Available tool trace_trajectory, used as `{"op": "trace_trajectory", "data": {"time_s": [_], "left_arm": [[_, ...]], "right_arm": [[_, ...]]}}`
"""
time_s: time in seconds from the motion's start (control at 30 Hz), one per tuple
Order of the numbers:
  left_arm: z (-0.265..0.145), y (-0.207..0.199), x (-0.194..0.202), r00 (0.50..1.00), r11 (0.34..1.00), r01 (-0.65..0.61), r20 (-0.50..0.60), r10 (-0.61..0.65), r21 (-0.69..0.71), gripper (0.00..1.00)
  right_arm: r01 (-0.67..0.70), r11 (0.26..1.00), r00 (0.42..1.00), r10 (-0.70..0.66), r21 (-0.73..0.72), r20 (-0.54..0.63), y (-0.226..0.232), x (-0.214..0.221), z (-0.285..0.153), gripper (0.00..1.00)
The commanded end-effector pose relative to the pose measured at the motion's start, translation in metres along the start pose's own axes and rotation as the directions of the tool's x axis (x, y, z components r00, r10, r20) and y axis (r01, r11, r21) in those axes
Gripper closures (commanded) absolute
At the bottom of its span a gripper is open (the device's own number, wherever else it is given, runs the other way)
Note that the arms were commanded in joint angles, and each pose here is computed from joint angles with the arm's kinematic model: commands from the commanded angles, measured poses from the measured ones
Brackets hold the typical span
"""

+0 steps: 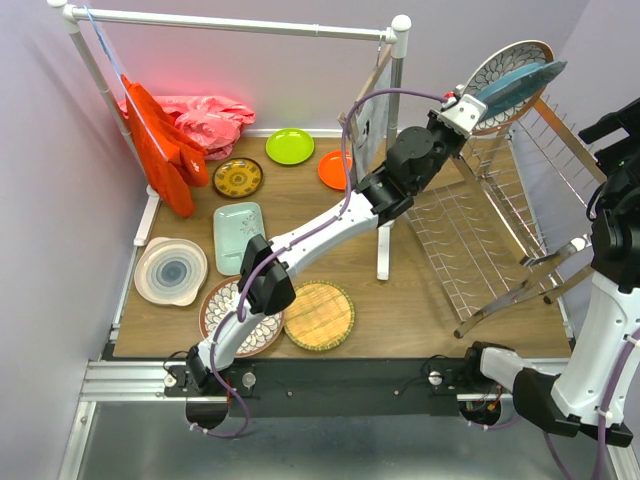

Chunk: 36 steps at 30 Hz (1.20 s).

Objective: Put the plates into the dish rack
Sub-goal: Pass the plate from the left arm to the right

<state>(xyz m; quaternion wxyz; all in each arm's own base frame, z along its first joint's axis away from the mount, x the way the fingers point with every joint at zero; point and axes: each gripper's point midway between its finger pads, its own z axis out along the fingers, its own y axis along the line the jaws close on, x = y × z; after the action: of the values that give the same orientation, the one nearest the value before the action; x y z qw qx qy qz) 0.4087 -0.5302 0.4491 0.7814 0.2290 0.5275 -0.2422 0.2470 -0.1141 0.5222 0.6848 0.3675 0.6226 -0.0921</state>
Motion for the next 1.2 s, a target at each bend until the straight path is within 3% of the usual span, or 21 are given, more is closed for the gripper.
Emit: {"op": "trace_trajectory", "data": {"time_s": [0.0, 0.9, 1.03, 1.17], "left_arm": [[-0.004, 0.017, -0.089, 0.970, 0.997, 0.081, 0.232, -0.076, -0.011, 1.00], [-0.004, 0.007, -0.085, 0.974, 0.996, 0.073, 0.211, -0.083, 0.058, 0.96], [-0.005, 0.003, -0.084, 0.975, 0.995, 0.074, 0.205, -0.087, 0.070, 0.96], [-0.005, 0.003, -0.079, 0.978, 0.994, 0.074, 0.190, -0.088, 0.076, 0.96]], "right_arm": [[-0.029, 1.000, 0.999, 0.029, -0.012, 0.013, 0.002, -0.004, 0.000, 0.01], [-0.057, 0.998, 0.998, 0.057, -0.015, 0.004, -0.002, -0.001, -0.001, 0.01], [-0.053, 0.994, 0.998, 0.049, -0.100, -0.037, 0.016, 0.003, 0.001, 0.02], [-0.026, 0.958, 0.996, -0.001, -0.284, -0.094, 0.053, 0.006, -0.001, 0.02]]}}
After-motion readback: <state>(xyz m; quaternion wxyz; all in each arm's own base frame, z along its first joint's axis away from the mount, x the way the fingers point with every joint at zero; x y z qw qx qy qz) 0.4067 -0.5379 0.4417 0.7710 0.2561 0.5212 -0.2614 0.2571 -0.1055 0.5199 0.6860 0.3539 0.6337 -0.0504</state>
